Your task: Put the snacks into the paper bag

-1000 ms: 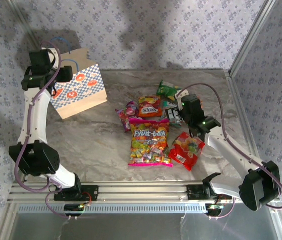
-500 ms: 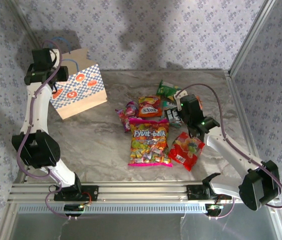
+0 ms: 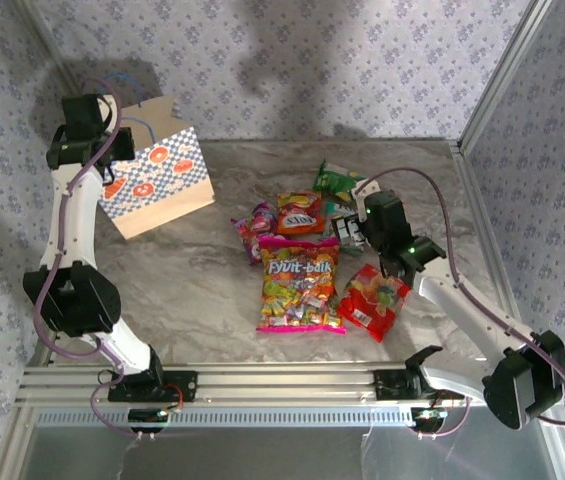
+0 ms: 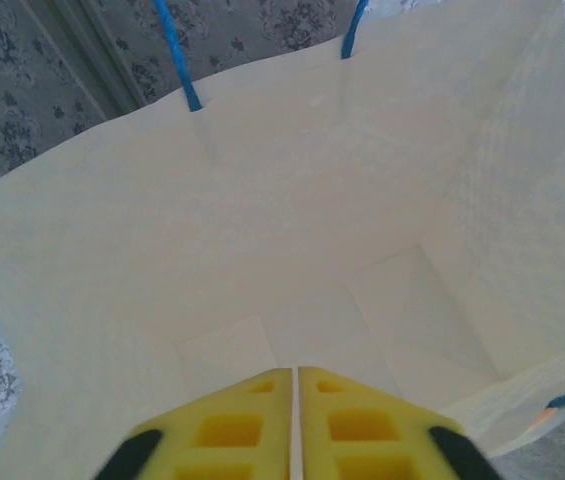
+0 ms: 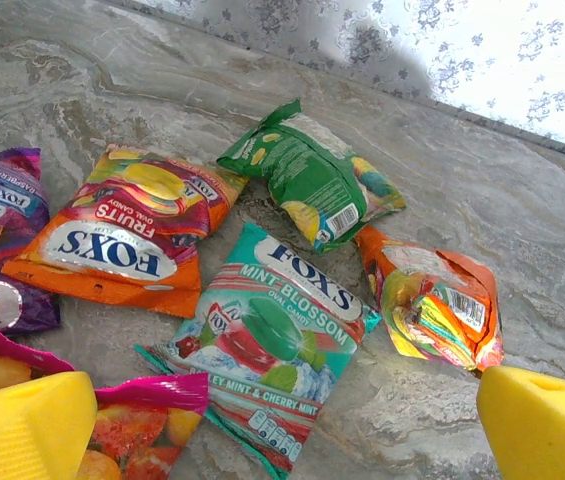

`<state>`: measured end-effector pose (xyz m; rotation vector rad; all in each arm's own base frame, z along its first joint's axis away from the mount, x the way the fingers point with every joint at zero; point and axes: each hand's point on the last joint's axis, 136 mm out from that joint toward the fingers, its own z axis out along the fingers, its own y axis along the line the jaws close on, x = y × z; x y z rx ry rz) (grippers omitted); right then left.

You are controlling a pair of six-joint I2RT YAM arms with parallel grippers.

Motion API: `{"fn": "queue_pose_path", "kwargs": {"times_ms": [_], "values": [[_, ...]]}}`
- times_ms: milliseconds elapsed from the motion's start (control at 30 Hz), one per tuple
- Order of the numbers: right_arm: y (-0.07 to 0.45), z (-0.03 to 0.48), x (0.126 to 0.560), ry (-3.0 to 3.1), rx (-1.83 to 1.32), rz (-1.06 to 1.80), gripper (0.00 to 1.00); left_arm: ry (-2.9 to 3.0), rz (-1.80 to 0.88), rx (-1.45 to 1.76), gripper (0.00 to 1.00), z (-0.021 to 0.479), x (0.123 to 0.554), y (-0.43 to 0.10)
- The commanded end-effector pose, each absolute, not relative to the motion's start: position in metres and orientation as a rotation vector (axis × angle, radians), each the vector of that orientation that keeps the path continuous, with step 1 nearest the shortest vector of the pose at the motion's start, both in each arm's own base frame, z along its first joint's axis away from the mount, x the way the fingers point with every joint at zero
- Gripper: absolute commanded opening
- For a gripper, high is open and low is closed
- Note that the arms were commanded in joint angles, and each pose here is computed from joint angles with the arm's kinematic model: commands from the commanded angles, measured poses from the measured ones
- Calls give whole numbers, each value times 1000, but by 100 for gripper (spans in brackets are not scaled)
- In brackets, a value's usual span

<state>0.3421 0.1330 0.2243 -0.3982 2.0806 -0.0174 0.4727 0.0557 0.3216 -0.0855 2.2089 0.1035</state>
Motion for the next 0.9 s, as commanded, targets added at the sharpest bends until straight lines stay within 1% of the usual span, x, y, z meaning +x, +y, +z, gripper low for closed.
{"fn": "queue_pose_path", "kwargs": {"times_ms": [0, 267, 533, 700, 867], "values": [[128, 230, 337, 2078, -365, -31, 100, 2233, 65, -87, 0, 323, 473, 52], [125, 232, 333, 2074, -362, -39, 100, 2212, 27, -103, 0, 343, 456, 46], [123, 231, 325, 2071, -354, -24, 100, 2245, 62, -51, 0, 356, 426, 25], [119, 234, 319, 2062, -347, -20, 100, 2272, 118, -39, 0, 358, 405, 11], [115, 233, 312, 2057, -335, -6, 100, 2329, 188, -38, 0, 348, 382, 0]]}}
